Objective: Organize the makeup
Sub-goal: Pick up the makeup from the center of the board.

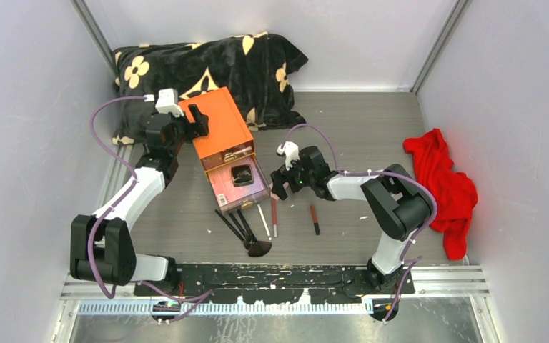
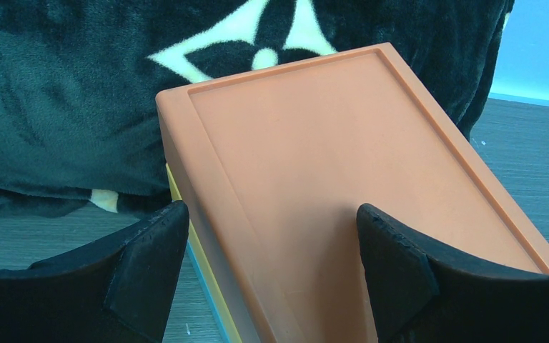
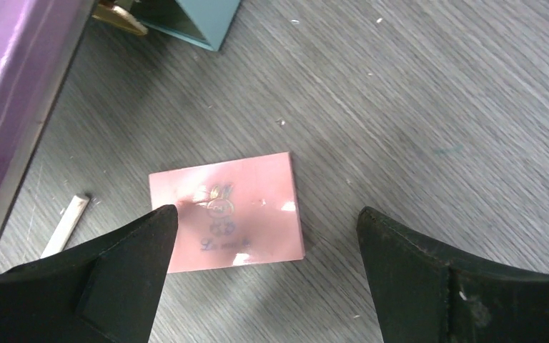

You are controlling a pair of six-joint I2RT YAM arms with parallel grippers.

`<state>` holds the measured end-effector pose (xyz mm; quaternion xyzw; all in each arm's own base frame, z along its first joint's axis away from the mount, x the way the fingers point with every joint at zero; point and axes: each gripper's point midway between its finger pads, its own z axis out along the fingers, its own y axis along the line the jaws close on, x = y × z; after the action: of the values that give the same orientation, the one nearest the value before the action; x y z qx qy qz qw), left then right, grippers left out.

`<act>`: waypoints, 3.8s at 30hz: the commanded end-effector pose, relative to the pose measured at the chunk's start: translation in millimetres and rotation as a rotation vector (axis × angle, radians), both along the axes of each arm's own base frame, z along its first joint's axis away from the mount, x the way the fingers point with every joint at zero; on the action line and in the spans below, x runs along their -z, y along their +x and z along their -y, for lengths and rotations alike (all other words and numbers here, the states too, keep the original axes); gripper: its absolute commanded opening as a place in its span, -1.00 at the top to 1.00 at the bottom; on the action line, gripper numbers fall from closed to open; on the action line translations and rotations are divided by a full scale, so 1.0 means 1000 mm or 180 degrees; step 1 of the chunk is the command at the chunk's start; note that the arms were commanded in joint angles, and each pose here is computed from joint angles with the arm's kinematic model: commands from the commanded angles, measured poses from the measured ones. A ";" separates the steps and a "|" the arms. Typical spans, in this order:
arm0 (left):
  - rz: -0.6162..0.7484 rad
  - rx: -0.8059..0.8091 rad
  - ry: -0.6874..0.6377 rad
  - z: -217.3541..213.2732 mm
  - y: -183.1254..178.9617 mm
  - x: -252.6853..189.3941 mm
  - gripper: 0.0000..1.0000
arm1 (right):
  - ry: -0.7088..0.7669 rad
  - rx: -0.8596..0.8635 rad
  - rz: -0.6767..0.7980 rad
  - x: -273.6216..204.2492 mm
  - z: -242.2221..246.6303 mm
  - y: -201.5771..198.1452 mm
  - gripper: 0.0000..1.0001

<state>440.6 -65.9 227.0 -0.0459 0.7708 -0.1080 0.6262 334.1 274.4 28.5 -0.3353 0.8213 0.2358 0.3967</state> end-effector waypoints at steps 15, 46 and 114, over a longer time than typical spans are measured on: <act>-0.1127 0.0033 0.0423 -0.012 -0.037 0.103 -0.71 | -0.0058 -0.0285 0.0143 0.000 -0.003 -0.005 -1.00; -0.1116 0.0048 0.0399 -0.010 -0.038 0.104 -0.71 | -0.0597 0.0854 -0.0586 0.050 0.035 -0.025 -1.00; -0.1040 0.0087 0.0371 -0.005 -0.042 0.094 -0.71 | -0.0972 0.2292 -0.0170 0.024 0.038 -0.024 0.98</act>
<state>438.1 -67.0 227.5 -0.0458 0.7709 -0.1073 0.6262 330.7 277.7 22.2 -0.0681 0.9076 0.0493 0.4114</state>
